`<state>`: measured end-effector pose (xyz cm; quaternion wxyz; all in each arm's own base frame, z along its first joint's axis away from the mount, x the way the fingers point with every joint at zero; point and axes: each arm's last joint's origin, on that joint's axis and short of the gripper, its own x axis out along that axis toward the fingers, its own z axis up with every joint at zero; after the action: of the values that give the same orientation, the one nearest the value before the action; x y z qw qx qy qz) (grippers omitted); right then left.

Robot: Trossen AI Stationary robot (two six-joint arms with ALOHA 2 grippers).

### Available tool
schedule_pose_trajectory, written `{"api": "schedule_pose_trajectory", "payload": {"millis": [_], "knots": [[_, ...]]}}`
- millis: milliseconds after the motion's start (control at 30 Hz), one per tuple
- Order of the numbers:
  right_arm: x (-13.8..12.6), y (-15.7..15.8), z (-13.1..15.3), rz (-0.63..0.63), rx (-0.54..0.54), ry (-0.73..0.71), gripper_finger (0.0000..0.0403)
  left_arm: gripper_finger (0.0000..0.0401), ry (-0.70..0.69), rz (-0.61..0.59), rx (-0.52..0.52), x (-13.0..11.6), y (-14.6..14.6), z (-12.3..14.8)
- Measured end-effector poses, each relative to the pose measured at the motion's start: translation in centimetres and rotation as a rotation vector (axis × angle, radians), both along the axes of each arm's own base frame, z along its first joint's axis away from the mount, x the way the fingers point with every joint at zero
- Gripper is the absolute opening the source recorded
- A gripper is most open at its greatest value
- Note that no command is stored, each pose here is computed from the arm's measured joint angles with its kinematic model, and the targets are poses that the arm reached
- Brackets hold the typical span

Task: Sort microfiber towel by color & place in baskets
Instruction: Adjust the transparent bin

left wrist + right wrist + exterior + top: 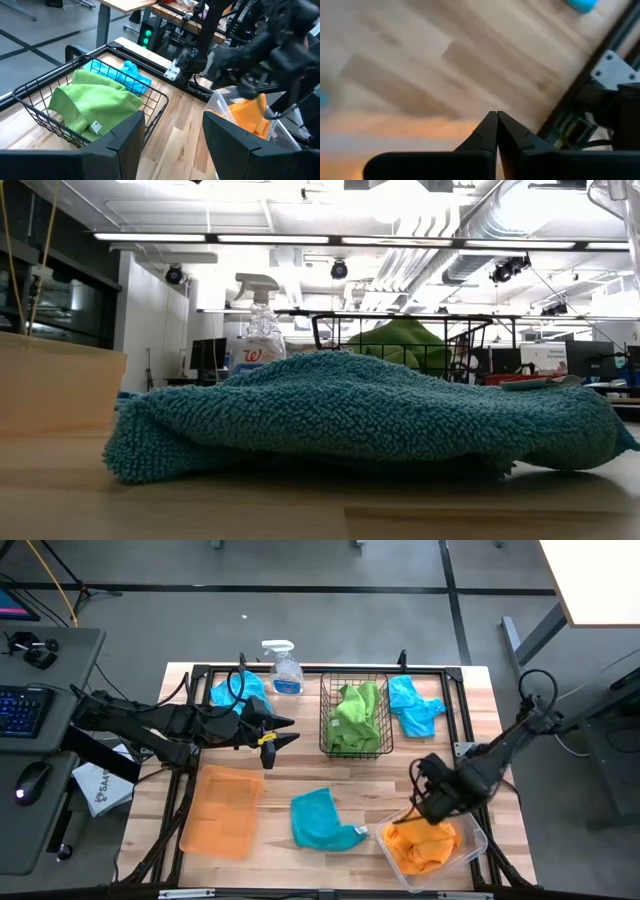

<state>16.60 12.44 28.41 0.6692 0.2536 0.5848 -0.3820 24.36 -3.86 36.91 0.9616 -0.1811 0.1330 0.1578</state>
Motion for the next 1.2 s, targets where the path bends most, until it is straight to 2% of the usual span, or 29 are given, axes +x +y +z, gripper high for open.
{"api": "schedule_pose_trajectory", "payload": {"millis": [133,300,633,967,1200], "knots": [[-0.2,-1.9,-1.4,-0.067,-0.001,-0.008,0.0002,0.0188,-0.006,0.007,-0.020,0.0,0.0,0.0],[-0.3,-2.3,-2.4,-0.054,0.124,-0.010,0.0001,0.0188,-0.010,0.008,-0.031,0.0,0.0,0.0],[-1.3,-0.7,-1.2,-0.059,0.176,0.005,0.0000,0.0188,-0.010,0.008,-0.030,0.0,0.0,0.0],[-3.2,1.8,-0.5,-0.138,0.239,0.009,0.0000,0.0188,-0.008,0.008,-0.028,0.0,0.0,0.0],[-3.8,2.9,-0.3,-0.222,0.254,-0.041,0.0000,0.0188,-0.004,0.002,-0.029,0.0,-0.1,0.0]]}}
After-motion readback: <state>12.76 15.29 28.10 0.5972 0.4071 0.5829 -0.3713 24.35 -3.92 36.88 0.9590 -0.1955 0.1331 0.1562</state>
